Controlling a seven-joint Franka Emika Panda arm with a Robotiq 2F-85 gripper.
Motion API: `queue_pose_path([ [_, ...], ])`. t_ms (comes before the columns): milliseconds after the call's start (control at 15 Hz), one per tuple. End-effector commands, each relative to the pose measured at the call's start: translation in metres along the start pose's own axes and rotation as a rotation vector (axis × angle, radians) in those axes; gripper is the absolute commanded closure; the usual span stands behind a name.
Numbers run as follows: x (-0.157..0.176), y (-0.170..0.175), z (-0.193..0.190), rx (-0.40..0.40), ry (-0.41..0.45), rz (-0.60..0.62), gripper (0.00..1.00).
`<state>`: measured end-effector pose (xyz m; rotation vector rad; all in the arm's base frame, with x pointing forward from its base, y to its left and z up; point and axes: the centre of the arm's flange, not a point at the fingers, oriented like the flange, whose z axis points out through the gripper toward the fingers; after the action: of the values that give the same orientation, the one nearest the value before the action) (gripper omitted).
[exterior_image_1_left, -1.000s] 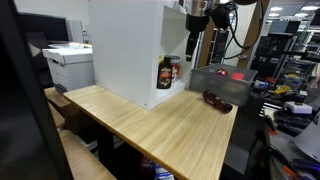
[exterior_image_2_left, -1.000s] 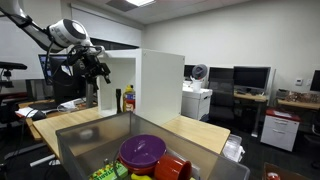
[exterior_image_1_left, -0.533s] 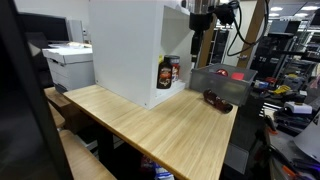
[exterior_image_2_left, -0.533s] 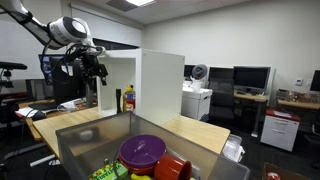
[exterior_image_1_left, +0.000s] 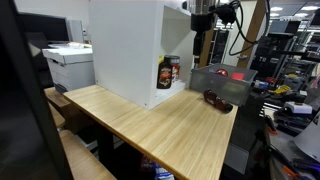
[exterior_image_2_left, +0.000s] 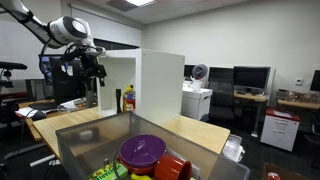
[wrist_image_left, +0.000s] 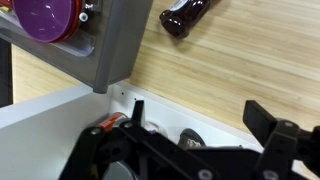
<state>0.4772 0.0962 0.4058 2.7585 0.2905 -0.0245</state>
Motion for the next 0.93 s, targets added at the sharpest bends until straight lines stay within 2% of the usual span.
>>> queue_pose_path([
  [0, -0.01, 0.007, -0.008, -0.035, 0.018, -0.006, 0.0],
  [467, -0.024, 0.011, -0.014, -0.139, 0.059, -0.082, 0.0],
  [600, -0.024, 0.012, -0.017, -0.145, 0.066, -0.11, 0.0],
  [667, -0.011, 0.007, -0.013, -0.122, 0.052, -0.062, 0.0],
  [867, -0.011, 0.006, -0.014, -0.123, 0.054, -0.065, 0.0],
])
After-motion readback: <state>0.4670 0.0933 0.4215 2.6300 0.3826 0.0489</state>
